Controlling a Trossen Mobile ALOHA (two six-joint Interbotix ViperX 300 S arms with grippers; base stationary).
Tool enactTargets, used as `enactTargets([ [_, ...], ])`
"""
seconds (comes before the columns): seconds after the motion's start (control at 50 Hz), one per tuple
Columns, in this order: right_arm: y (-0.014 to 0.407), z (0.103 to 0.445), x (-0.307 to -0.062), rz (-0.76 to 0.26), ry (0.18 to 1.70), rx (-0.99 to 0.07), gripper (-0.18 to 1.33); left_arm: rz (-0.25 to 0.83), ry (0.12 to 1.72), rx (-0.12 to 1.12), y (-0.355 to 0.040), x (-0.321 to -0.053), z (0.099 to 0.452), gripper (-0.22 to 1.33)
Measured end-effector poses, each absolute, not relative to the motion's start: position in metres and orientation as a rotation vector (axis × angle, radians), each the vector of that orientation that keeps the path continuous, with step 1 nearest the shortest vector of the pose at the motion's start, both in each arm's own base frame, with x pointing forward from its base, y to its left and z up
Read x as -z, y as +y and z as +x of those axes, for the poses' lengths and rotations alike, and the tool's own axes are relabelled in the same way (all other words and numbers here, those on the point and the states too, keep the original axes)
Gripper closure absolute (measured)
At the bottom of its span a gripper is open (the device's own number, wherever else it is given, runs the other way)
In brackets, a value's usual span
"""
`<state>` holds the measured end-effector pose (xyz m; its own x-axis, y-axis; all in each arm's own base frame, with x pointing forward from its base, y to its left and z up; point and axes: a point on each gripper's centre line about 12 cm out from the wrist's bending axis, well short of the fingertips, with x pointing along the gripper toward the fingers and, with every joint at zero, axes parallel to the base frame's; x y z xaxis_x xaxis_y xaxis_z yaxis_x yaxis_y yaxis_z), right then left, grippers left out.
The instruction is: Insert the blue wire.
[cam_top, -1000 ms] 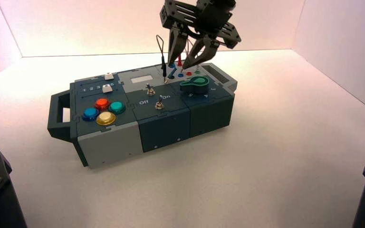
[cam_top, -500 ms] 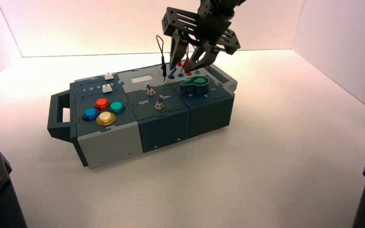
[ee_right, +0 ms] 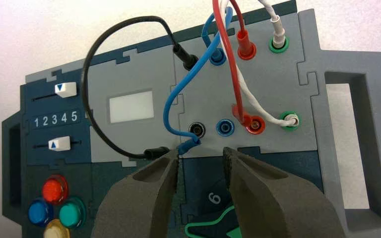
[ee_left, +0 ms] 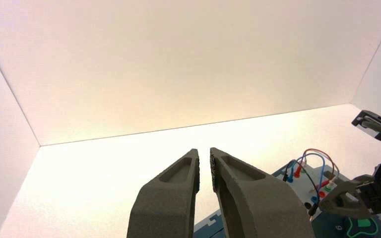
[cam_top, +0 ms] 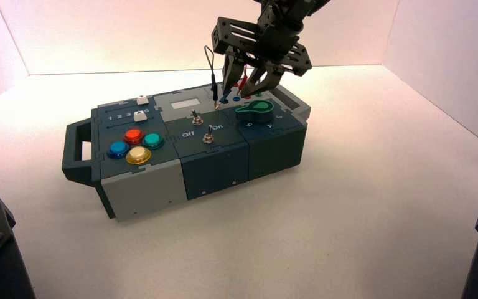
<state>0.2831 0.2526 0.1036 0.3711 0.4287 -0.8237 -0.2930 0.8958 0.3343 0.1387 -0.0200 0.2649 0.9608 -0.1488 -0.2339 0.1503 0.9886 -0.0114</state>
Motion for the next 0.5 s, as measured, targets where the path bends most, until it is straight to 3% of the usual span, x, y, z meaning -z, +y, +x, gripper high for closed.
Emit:
enactTargets([
  [0.5, 0.2565, 0.2889, -0.0994, 0.142, 1.090, -0.460, 0.20, 0.005, 0.238, 0.153, -0.0203, -0.2647, 0.1389, 0.84],
])
